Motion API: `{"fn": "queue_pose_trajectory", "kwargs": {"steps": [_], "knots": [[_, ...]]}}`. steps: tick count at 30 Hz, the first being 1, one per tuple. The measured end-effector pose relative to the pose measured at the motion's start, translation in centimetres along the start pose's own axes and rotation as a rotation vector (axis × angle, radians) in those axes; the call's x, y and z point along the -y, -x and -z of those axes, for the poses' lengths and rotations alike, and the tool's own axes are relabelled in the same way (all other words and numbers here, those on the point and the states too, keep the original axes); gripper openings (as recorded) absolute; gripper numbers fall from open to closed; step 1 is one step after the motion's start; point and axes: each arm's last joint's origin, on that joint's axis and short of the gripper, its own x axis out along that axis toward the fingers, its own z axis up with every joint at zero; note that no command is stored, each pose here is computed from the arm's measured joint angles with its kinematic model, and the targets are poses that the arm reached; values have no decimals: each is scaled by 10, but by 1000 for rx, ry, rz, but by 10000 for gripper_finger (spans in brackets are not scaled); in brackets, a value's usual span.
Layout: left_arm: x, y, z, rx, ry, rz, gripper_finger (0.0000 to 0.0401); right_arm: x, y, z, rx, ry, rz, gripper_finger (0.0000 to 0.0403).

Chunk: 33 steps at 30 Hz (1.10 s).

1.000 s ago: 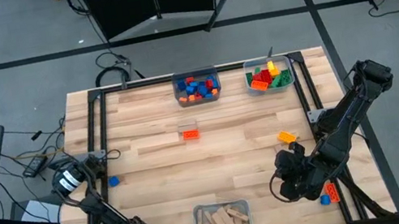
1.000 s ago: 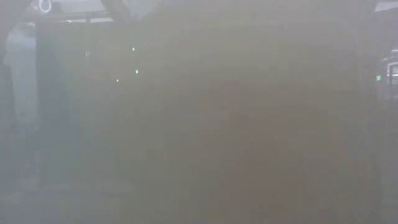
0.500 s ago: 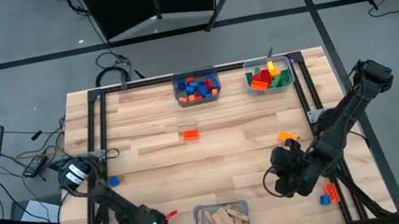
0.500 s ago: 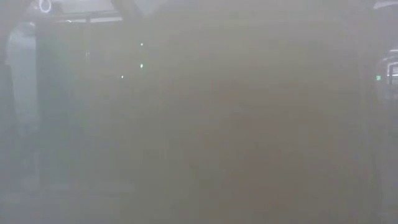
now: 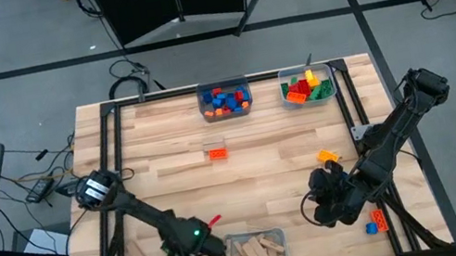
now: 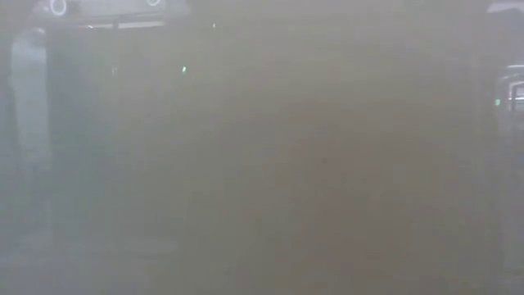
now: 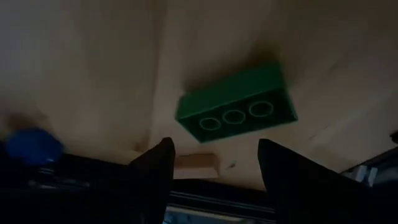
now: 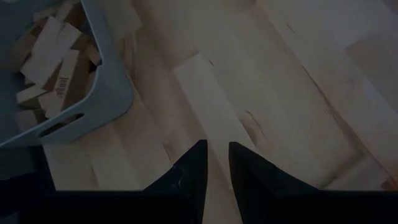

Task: Sort blocks by size
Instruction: Put the large green game piece into the transparent bin

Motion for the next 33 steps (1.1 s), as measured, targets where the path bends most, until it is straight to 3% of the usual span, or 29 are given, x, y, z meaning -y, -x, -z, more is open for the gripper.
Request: {"fn": "queue_pose_trajectory", "kwargs": {"steps": [4,10,17,22,28,33], "knots": [[1,20,1,62,-68,-53,237,-1,0,0,1,-5,-10,80],[10,36,5,164,-296,-98,237,-2,0,0,-9,-51,-24,80],[31,14,24,185,-557,-141,237,-5,0,-1,-4,-173,-51,80],[36,-2,36,184,-640,-232,233,-7,0,-2,3,-230,-75,80],[40,-11,38,211,-743,-250,218,-7,0,-3,28,-311,-71,80],[35,-24,34,196,-763,-259,212,-7,0,-3,29,-368,-75,80]]}}
